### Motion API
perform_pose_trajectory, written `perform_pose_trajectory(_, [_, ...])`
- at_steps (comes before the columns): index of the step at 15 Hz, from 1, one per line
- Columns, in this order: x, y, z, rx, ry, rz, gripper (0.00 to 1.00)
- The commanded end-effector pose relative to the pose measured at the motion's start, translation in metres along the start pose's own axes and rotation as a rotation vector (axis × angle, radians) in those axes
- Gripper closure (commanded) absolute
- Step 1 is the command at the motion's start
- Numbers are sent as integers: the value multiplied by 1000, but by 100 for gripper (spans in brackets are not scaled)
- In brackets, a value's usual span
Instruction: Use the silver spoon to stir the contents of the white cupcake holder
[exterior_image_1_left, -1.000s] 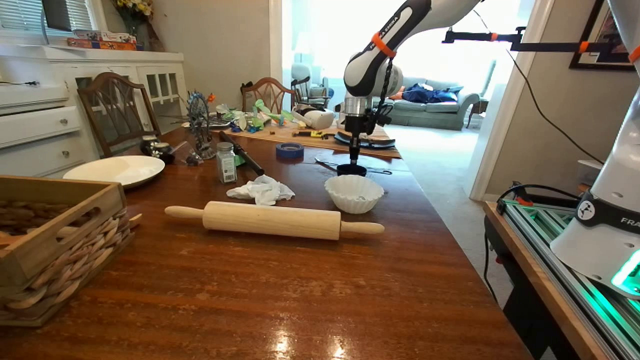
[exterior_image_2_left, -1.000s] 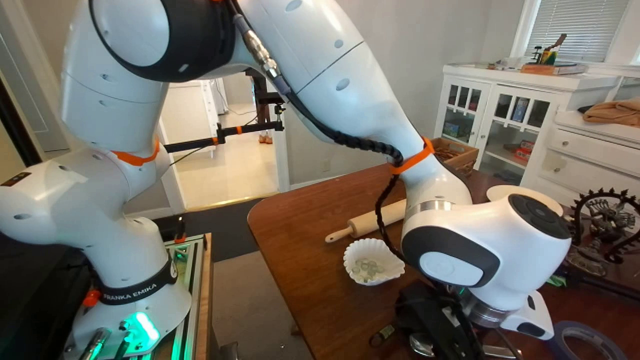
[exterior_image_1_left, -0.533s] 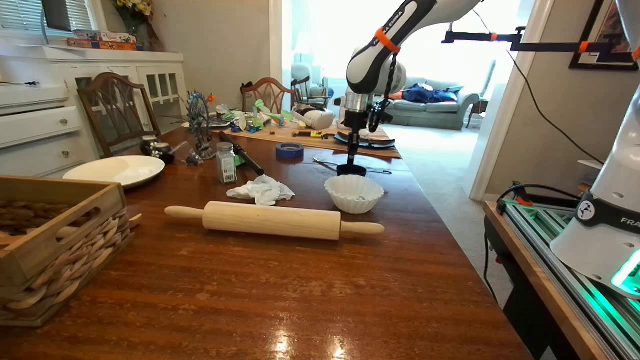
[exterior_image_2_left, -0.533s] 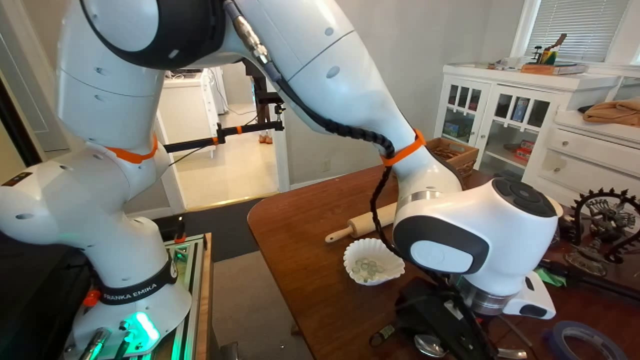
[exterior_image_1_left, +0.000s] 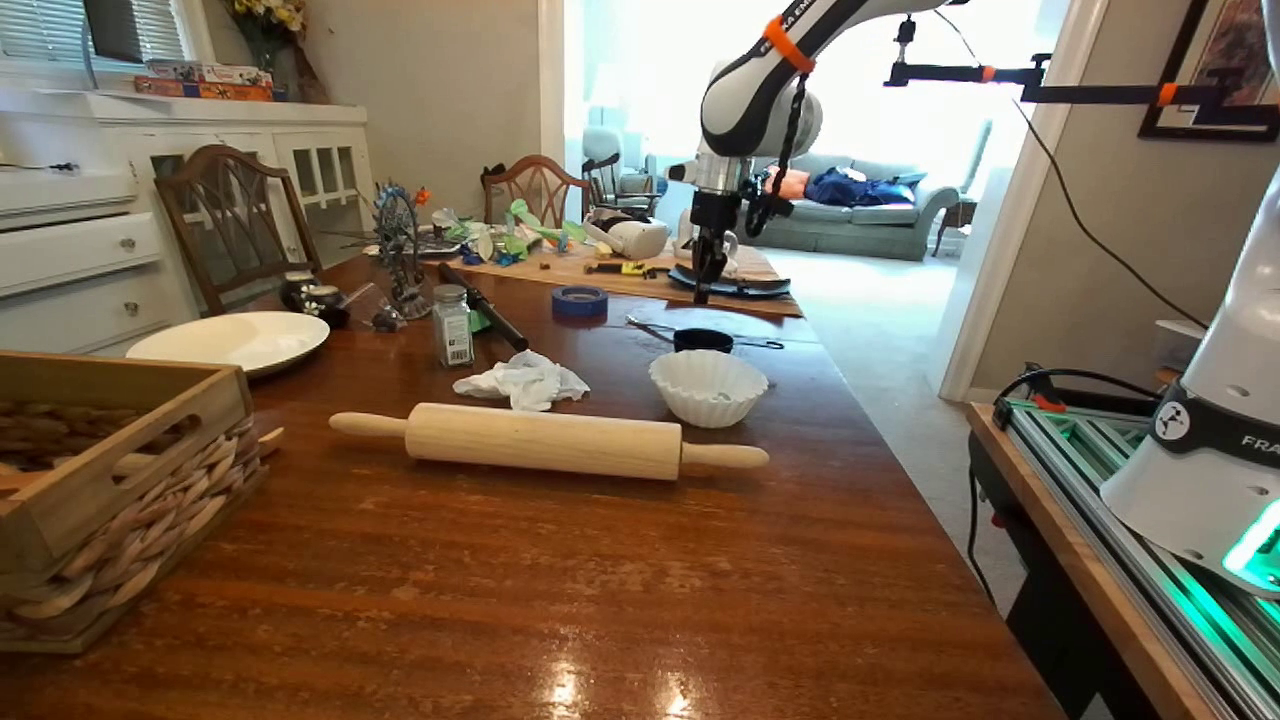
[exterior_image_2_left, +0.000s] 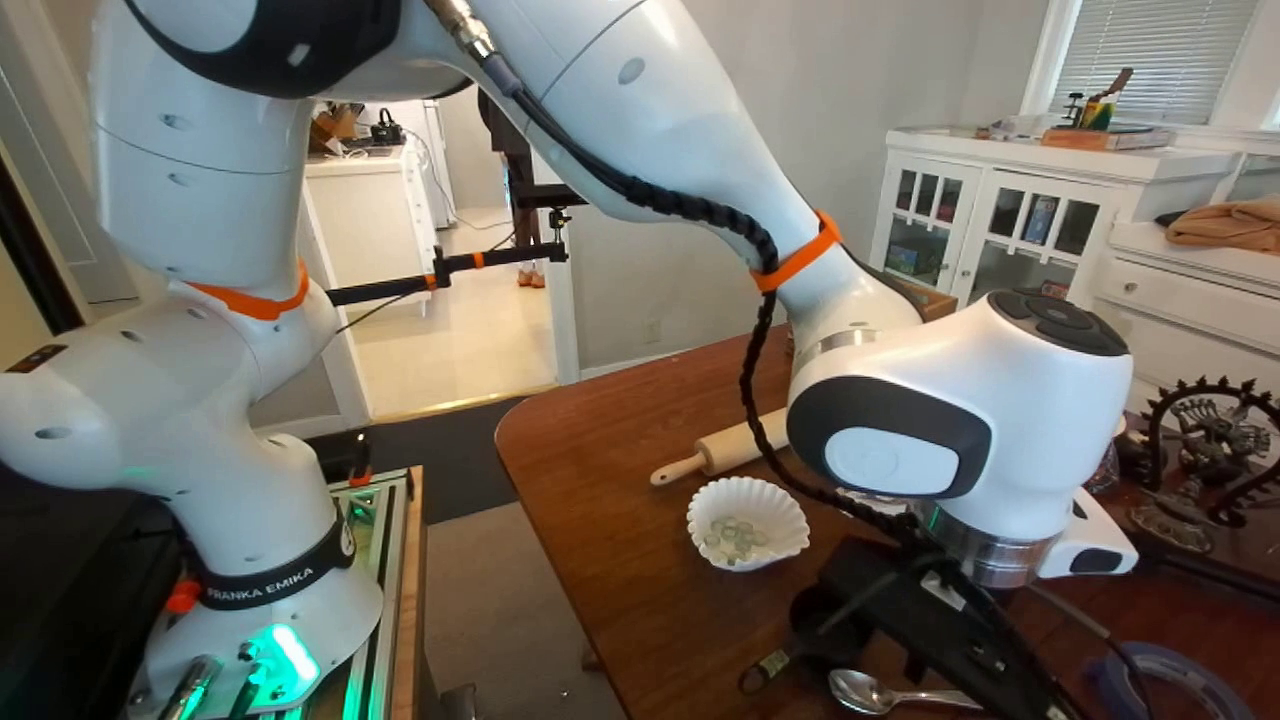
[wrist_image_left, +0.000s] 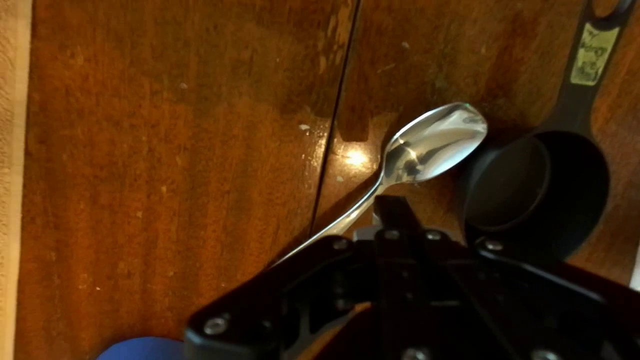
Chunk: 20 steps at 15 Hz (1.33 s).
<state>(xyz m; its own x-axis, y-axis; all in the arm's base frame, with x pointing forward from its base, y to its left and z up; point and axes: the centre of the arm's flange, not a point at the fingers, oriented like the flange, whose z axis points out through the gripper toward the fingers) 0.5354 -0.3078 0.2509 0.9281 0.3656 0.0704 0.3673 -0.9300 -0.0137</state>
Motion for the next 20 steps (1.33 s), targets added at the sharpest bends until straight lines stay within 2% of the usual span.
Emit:
perform_pose_trajectory(1, [17,0,-1,18,16,200,100])
perform_pose_trajectory(6, [44,4,2,21,68,471,100])
perform_pose_trajectory(9, [50,11,10,-10,73,628,100])
perform_pose_trajectory(10, [49,14,12,-21,73,681,74])
perform_pose_trajectory(12, [48,21,16,-33,76,791,67])
perform_pose_trajectory(17, [45,31,17,-58,60,1065,29])
perform_pose_trajectory(20, [47,33,19,-54,69,1147,5])
